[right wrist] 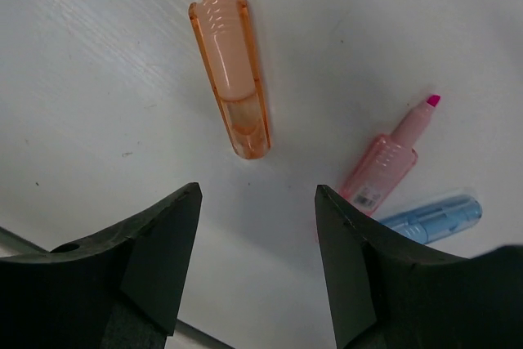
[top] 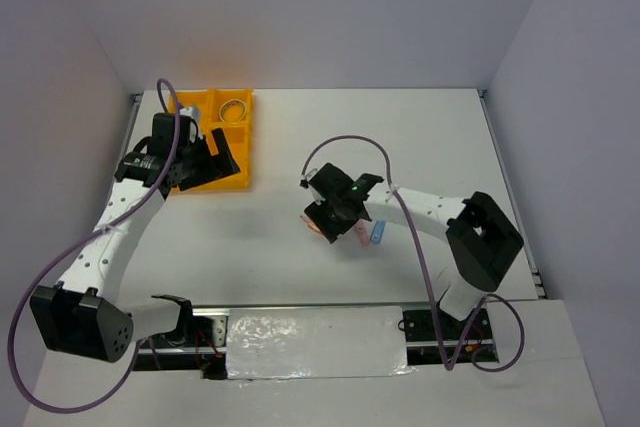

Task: Sort the stationery into containers
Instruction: Pick up the pen from the center of the board.

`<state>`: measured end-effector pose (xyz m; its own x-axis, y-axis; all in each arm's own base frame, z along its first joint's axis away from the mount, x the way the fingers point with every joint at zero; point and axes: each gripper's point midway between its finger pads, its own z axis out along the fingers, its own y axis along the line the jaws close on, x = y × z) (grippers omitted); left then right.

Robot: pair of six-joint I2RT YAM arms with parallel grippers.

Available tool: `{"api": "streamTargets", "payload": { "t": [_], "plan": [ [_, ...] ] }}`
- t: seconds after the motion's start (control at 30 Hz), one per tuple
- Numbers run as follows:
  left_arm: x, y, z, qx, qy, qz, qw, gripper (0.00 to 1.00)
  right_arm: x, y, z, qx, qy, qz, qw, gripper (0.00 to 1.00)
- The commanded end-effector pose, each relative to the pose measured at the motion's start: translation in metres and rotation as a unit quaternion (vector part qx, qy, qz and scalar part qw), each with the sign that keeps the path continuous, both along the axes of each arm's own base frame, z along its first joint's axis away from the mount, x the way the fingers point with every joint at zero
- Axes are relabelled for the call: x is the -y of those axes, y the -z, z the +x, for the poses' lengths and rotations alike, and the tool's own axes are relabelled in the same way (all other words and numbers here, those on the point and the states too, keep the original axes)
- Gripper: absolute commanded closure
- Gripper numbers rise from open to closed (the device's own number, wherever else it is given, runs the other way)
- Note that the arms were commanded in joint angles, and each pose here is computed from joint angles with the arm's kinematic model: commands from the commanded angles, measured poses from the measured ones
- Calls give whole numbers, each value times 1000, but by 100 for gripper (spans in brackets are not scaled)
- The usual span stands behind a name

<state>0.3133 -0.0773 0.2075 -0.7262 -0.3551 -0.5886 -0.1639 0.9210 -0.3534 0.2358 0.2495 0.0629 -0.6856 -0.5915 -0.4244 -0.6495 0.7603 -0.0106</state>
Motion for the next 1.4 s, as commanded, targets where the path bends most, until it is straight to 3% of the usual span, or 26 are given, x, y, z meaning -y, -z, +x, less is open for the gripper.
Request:
{"api": "streamTargets", "payload": {
  "t": [0.0,0.4,0.5,0.6,0.7,0.83,1.0,1.2,1.33,1.37],
  "plan": [
    [10,-12,-11,25,51,-15,998,1,-24,-3,18,35,-33,22,999,34],
    [18,-5,-27,12,98,-29,995,1,-35,44,24,23,-34,-7,999,43],
    [18,-6,-26,11,102,-25,994,1,-34,52,23,27,-35,-14,999,51],
    [18,-6,-25,11,105,-24,994,1,-34,57,19,32,-34,-23,999,73],
    [20,-9,-23,14,107,-32,994,1,-37,53,12,31,-32,-5,999,87],
    [33,-18,-23,23,123,-67,990,1,-52,20,5,36,2,77,996,99],
    [58,-38,-21,43,130,-155,978,1,-67,-56,-1,66,35,204,976,100],
    [116,-96,-31,103,160,-313,931,1,-63,-142,-8,118,57,308,942,100],
    [141,-150,-36,176,171,-325,913,1,-53,-181,-5,151,76,331,928,100],
    [145,-149,-35,172,164,-317,918,1,-51,-192,-5,160,81,340,923,100]
  ]
}}
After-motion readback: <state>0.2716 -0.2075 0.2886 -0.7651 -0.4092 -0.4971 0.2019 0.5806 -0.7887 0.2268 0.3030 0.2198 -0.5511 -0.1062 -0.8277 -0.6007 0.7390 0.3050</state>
